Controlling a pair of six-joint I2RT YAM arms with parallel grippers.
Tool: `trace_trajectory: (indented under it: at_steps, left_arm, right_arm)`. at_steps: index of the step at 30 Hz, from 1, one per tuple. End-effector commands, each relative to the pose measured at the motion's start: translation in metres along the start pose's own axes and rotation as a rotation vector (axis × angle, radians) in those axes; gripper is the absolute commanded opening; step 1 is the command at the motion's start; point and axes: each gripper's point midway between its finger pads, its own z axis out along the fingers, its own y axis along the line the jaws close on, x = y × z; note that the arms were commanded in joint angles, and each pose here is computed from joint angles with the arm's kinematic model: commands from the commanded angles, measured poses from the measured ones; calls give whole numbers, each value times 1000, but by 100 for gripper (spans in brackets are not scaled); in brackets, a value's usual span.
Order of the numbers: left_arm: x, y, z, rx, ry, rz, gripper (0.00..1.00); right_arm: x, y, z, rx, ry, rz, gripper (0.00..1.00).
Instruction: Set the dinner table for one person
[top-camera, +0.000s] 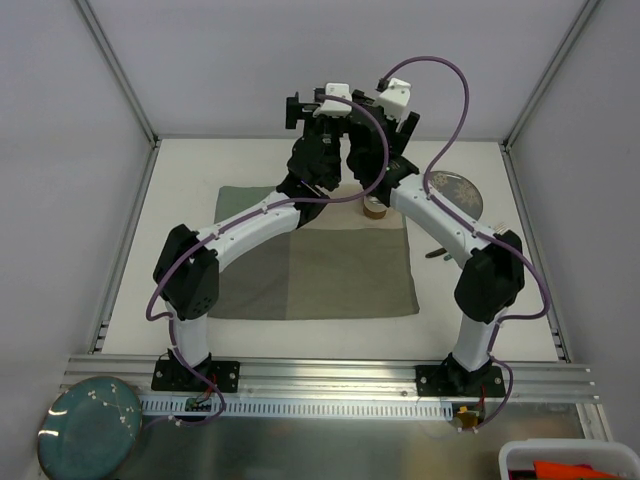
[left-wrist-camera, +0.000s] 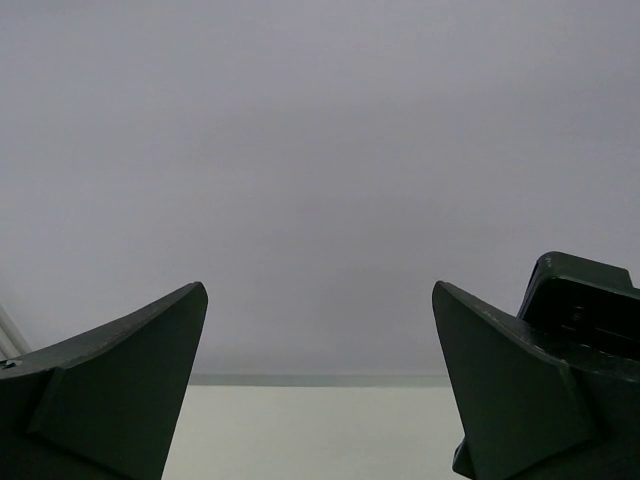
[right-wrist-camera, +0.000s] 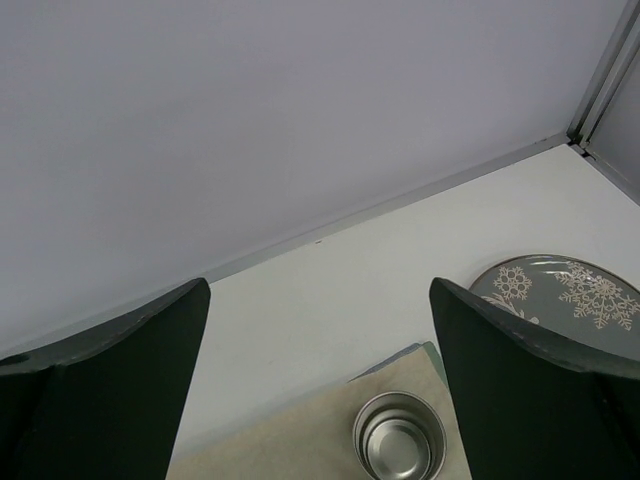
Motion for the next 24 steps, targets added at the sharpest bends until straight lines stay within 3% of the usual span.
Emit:
trace_trajectory:
  at_steps: [1, 8, 10, 11, 13, 14, 16, 24]
  left_arm:
    - [-15, -78, -37, 244, -110, -40, 99]
    - [-24, -73, -35, 189, -155, -37, 99]
    - [-19, -73, -35, 186, -118, -61, 99]
    - [-16, -72, -35, 178, -92, -70, 99]
    - [-10, -67, -37, 147, -54, -71, 99]
    - [-12, -61, -38, 129, -58, -70, 99]
    - [-15, -54, -37, 105, -79, -46, 99]
    - [-10, -64, -46, 137, -52, -45, 99]
  right_arm:
    - [-3, 41, -48, -164, 48, 38, 97]
    - [-8, 50, -48, -193, 47, 46, 97]
    - [8, 35, -50, -119, 110, -10, 97]
    - [-18, 37, -52, -104, 100, 28, 97]
    - [10, 35, -50, -49, 203, -53, 97]
    - [-7, 45, -50, -71, 192, -14, 97]
    - [3, 55, -49, -99, 217, -6, 97]
    - [12, 40, -56, -85, 236, 4, 97]
